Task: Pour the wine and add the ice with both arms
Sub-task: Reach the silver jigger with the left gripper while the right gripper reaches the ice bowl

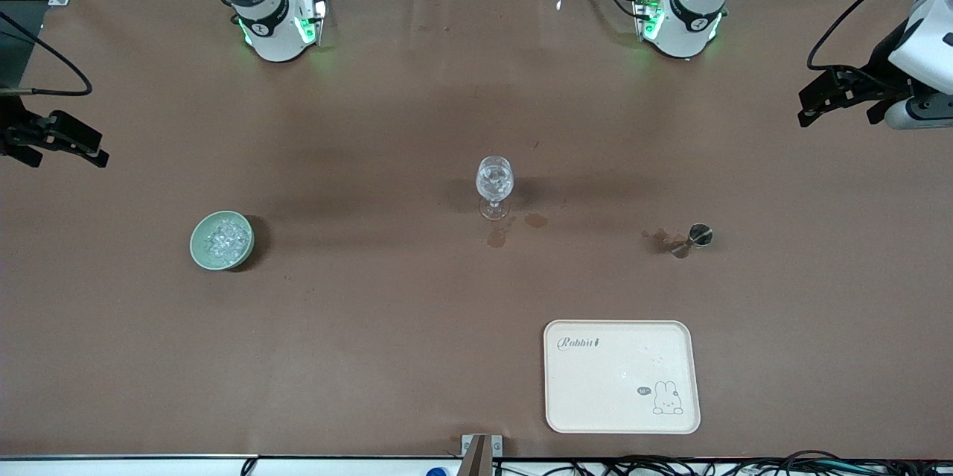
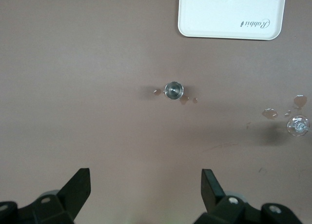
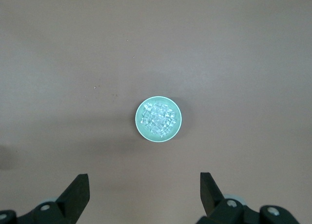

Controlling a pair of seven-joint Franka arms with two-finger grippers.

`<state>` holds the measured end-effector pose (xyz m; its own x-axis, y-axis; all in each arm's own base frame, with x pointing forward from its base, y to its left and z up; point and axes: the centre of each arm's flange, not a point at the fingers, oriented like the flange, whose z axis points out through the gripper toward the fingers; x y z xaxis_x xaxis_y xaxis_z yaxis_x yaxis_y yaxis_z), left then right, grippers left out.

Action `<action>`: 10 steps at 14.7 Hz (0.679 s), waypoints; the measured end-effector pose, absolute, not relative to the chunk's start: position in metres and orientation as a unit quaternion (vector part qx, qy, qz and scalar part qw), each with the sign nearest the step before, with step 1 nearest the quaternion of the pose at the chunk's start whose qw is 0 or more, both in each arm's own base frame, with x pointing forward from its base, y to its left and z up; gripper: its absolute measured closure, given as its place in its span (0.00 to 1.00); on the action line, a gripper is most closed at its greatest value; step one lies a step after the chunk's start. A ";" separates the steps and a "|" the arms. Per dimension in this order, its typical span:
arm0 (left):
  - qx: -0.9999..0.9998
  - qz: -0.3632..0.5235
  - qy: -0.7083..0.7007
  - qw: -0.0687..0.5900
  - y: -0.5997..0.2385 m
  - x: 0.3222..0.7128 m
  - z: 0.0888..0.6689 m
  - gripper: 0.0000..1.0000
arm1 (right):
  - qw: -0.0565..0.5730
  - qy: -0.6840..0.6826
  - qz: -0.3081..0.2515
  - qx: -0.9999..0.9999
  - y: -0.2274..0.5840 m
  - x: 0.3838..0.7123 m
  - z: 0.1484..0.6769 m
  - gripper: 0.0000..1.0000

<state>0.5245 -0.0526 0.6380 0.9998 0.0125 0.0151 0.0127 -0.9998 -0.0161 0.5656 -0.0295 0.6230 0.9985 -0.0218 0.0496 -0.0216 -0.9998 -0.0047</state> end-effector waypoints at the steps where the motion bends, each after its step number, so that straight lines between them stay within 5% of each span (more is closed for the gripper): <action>1: -1.000 -0.008 -0.006 0.011 -0.052 0.525 0.638 0.00 | 0.002 0.011 -0.025 -1.000 -0.030 0.566 0.623 0.00; 10: -0.999 0.010 -0.019 0.023 -0.030 0.559 0.612 0.00 | 0.002 0.011 -0.029 -1.000 -0.030 0.579 0.606 0.00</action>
<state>0.5593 -0.0298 0.6124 0.9991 0.0378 -0.0199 0.0368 -0.9982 -0.0472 0.5790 -0.0297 0.6062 0.9980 -0.0214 0.0586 -0.0212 -0.9998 -0.0037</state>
